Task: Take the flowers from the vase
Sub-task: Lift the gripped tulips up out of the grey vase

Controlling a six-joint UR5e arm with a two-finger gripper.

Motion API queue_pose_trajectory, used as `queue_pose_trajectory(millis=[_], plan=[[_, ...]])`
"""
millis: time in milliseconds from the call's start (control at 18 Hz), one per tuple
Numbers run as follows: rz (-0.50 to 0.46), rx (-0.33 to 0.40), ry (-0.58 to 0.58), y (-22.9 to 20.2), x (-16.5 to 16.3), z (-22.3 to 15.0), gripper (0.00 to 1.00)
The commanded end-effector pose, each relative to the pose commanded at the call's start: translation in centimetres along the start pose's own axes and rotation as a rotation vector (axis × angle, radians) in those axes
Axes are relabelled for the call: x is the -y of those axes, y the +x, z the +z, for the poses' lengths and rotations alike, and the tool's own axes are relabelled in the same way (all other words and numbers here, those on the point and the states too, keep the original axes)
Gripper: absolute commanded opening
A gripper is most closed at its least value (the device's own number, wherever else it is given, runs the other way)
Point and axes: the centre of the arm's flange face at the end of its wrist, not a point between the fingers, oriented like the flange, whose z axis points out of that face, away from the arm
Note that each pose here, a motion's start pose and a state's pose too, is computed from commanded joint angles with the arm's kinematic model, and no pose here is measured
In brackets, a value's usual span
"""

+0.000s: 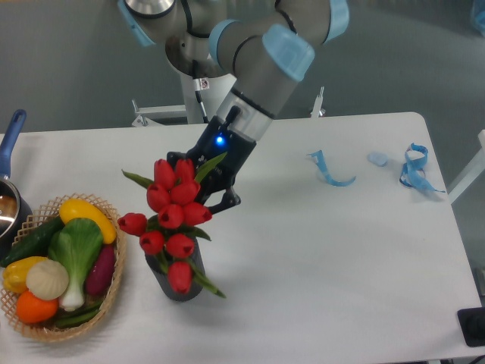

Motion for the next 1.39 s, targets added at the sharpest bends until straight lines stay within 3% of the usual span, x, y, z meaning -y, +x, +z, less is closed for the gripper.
queue_pose_trajectory(millis=[278,611,889,1278,1389], plan=[[-0.060,0.041,0.041,-1.5,2.2,-2.6,0.24],[-0.199,0.058,0.073,-1.9,4.5,-4.1,0.24],[-0.236,0.059,0.082,-1.8,5.2,-4.4,0.24],[-0.135,0.094,0.083,-5.0,5.8,-4.8,0.24],[-0.092,0.122,0.070,-7.0,4.2,-5.6,0.24]])
